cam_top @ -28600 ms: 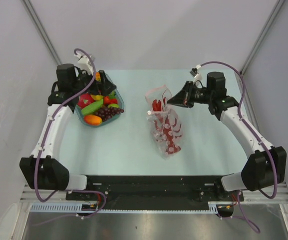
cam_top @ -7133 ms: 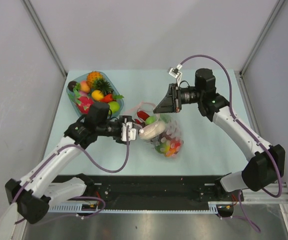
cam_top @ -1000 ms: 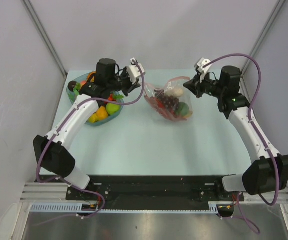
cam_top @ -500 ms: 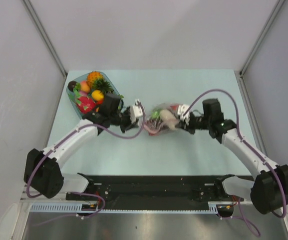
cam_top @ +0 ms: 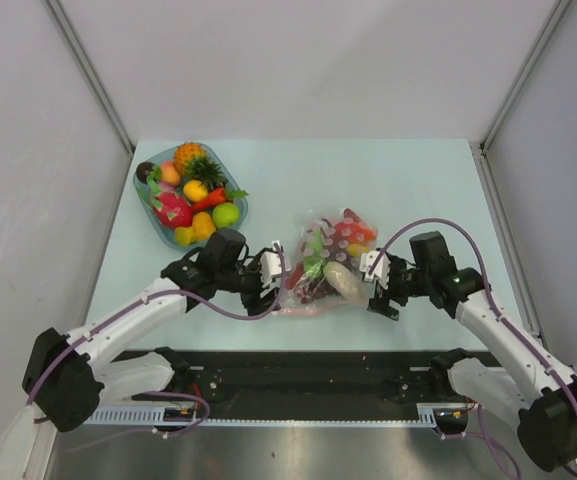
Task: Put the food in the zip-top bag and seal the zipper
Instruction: Place the zipper food storage bag at the center of the board, then reset both arms
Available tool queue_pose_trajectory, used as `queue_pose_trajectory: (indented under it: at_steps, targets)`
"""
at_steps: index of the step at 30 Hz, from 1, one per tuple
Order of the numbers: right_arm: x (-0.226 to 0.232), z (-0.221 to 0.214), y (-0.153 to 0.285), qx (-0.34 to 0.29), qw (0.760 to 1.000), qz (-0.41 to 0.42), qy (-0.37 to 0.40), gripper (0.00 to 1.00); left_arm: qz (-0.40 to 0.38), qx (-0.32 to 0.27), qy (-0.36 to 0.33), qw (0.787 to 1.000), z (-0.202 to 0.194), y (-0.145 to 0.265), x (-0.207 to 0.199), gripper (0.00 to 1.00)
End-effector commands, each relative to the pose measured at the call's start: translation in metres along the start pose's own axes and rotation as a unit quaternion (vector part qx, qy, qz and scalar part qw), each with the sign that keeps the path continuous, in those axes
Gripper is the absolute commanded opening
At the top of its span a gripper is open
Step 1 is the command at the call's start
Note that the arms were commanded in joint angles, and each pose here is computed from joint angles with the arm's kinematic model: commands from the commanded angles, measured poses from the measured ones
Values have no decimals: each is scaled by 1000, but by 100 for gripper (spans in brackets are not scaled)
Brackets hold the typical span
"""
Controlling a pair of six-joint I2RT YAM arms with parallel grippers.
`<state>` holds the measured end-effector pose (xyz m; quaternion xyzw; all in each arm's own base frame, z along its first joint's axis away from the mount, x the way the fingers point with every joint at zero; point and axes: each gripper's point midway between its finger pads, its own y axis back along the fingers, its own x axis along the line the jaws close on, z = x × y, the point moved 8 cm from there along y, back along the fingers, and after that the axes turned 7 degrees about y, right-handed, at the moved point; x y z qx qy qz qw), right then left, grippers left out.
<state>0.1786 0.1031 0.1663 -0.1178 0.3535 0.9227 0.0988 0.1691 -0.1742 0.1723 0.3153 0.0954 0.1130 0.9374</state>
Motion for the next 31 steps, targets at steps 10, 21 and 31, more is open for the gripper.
queue_pose_trajectory:
  at_steps: [10, 21, 31]
  targets:
    - [-44, 70, 104, -44, 966, -215, -134, 100, 78, -137, 50, 986, 109, 112, 20, 100]
    - [-179, 63, 160, -124, 851, -339, -381, 100, 232, -211, 302, 900, 144, 212, 164, 100]
    - [-252, 20, 187, -134, 801, -395, -430, 100, 356, -194, 370, 836, 102, 235, 217, 100]
